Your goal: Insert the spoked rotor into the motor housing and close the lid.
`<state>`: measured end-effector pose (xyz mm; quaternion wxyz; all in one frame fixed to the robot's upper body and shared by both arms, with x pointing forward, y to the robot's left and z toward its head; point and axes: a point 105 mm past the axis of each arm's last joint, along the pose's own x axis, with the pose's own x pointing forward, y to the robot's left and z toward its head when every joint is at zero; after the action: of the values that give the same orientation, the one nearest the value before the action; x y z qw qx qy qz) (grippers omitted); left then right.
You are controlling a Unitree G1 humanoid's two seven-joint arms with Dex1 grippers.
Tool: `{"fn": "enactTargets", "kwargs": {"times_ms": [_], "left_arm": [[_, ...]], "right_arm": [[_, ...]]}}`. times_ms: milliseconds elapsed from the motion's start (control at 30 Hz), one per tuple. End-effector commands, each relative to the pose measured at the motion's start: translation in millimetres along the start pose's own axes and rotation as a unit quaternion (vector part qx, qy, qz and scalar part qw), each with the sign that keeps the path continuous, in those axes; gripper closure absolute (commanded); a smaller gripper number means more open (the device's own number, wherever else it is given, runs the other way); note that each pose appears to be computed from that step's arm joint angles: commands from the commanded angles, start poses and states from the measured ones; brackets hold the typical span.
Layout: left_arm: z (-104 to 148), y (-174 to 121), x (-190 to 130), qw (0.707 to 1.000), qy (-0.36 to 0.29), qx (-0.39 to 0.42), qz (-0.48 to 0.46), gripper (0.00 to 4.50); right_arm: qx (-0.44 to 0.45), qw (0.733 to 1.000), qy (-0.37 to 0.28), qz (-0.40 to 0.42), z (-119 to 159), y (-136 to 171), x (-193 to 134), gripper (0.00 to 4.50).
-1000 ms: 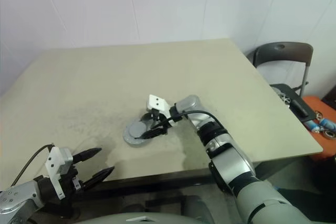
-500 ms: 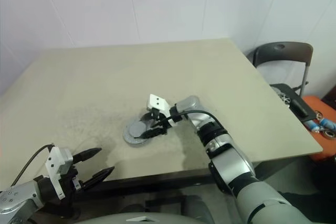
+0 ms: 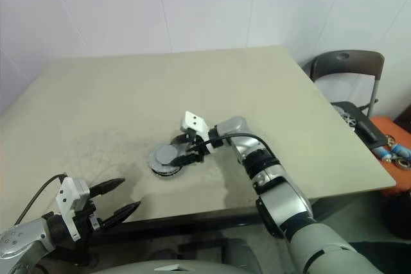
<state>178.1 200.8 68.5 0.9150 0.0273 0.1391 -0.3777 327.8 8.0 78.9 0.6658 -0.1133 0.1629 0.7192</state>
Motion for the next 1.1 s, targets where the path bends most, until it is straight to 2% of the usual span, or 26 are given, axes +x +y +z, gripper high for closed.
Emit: {"fn": "enactTargets", "kwargs": {"times_ms": [33,1100], "left_arm": [[10,-2,1,1.0,-0.011,0.014,-0.009,0.0],[9,0,1,1.0,-0.01,0.017,-0.008,0.0]], "right_arm": [[-0.037,0.999,-0.007,-0.011,12,-3,-6,0.97],[-0.02,0.999,0.027,-0.017,-14,-4,-4,0.97]]}}
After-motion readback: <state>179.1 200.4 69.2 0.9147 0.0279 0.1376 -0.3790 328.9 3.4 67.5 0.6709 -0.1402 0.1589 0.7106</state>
